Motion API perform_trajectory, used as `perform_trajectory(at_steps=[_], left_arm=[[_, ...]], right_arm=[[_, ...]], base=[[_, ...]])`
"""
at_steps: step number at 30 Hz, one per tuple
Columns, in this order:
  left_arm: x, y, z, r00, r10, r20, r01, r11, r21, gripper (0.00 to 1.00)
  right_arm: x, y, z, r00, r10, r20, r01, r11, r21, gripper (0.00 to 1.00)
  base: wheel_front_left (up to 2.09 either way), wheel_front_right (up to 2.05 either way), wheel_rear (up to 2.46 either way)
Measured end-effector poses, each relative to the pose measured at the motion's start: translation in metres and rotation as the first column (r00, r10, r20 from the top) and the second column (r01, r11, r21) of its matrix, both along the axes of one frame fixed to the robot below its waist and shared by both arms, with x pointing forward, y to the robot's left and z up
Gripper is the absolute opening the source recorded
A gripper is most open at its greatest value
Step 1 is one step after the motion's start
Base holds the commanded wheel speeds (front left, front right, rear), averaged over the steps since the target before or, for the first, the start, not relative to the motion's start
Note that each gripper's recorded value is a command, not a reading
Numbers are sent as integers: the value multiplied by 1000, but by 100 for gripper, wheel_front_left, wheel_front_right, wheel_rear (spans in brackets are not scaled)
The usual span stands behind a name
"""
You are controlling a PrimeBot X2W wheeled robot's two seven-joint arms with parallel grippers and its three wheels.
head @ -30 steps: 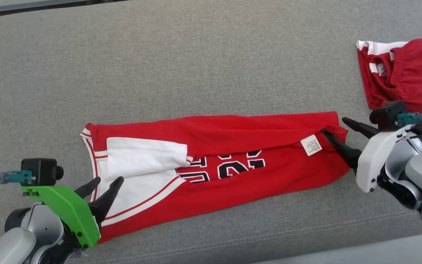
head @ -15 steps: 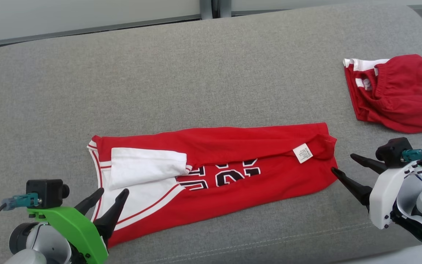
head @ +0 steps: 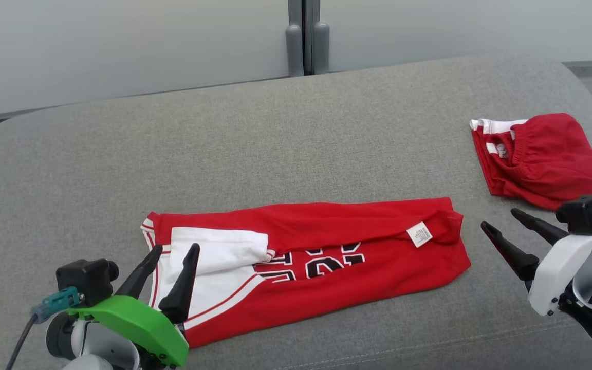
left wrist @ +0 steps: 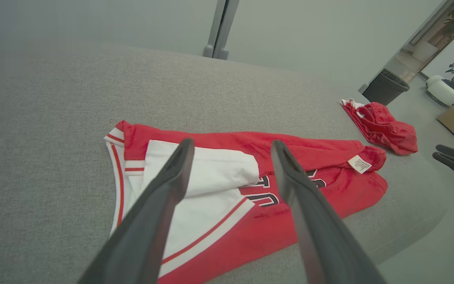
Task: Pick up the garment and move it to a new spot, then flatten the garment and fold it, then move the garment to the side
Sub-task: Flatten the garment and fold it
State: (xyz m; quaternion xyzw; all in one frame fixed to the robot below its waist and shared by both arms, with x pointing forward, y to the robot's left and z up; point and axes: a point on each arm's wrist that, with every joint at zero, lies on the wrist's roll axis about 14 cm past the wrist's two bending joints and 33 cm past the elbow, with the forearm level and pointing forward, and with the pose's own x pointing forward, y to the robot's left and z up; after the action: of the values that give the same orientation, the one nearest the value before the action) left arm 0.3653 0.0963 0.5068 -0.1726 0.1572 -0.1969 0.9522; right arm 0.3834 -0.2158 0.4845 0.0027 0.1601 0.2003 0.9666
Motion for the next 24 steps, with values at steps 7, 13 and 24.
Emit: perform_trajectory(at_steps=[7, 13, 24], left_arm=[[-2, 14, 20, 985, 130, 117, -129, 991, -17, 100], [-3, 33, 24, 961, 224, 160, -224, 974, -22, 100], [-8, 46, 20, 945, 288, 154, -285, 958, -44, 100]], right_arm=[[4, -2, 23, 994, -51, 92, 46, 997, 57, 100], [9, 4, 29, 990, -65, 125, 56, 996, 76, 100], [29, 9, 21, 987, -89, 134, 84, 996, 43, 0]], base=[[0, 0, 0], [0, 0, 0], [0, 0, 0]])
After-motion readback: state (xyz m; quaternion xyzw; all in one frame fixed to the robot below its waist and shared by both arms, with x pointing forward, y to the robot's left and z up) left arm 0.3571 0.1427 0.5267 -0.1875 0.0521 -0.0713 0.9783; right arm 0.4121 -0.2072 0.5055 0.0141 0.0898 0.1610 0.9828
